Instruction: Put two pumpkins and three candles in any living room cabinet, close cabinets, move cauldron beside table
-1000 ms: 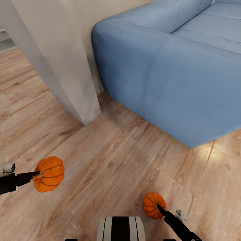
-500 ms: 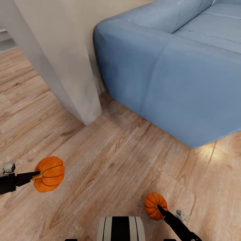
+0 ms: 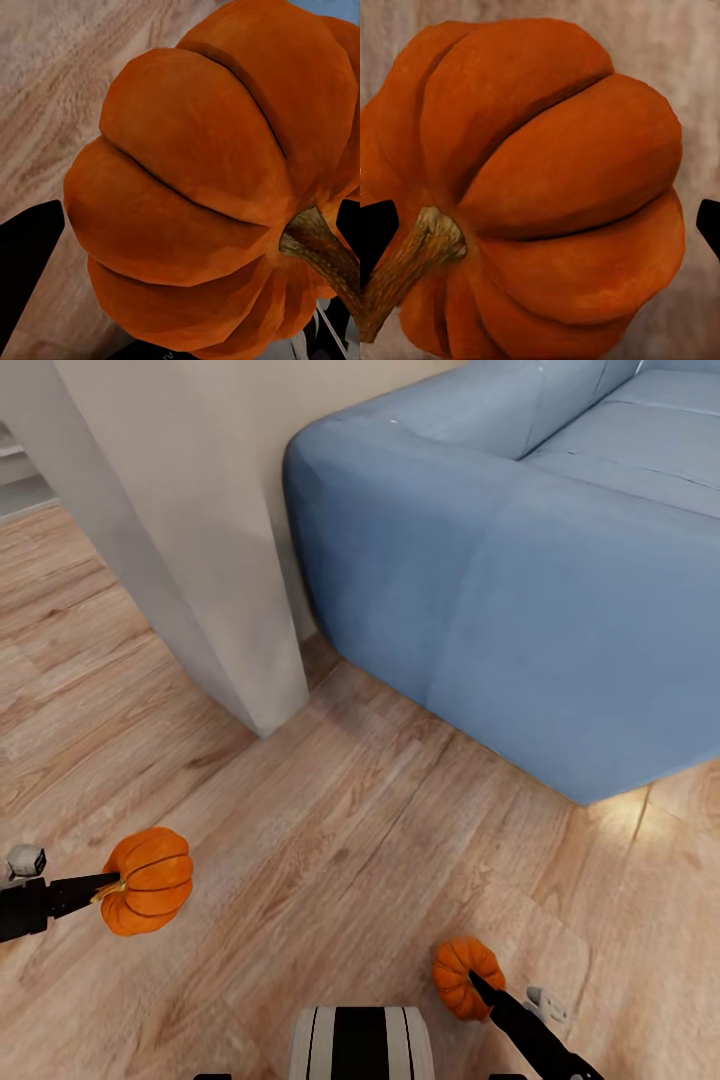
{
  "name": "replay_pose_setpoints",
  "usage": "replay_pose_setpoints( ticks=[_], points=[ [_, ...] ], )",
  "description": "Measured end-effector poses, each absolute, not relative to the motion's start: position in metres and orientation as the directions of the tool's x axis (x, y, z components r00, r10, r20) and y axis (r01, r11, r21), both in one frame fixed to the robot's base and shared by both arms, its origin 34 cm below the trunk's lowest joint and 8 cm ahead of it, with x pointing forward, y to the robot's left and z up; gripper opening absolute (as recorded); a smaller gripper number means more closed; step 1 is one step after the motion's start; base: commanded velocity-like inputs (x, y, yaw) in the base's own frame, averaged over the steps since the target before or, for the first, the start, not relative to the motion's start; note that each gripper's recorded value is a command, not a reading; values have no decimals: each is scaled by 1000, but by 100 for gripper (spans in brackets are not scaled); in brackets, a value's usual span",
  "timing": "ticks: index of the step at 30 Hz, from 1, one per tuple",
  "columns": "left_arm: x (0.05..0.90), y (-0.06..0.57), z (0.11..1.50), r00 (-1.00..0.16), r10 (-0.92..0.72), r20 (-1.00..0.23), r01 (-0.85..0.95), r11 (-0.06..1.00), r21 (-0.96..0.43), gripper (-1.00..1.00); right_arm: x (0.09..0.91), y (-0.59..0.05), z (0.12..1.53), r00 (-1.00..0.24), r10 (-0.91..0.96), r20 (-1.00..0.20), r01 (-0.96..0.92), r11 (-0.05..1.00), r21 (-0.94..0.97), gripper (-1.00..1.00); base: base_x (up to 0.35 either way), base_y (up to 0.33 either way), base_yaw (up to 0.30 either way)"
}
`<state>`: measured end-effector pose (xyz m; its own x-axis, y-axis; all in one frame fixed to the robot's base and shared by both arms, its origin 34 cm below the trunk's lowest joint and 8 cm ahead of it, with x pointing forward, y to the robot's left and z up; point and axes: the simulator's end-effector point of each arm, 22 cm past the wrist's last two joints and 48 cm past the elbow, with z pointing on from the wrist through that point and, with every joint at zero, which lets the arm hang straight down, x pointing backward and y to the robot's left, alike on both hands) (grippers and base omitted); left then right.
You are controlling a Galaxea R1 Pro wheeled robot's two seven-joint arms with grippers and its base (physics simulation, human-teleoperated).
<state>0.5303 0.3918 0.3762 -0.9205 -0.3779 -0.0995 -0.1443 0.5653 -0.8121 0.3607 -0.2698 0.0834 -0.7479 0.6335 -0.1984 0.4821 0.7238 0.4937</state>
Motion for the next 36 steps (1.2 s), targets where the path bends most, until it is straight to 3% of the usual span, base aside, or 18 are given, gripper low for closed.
replay_pose_setpoints(
  ticks=[36],
  points=[
    [529, 390, 375, -922, -375, -94, -146, 564, -813, -100, 361, -270, 84, -748, 633, -200, 481, 725, 494, 100, 13, 19, 0]
  ],
)
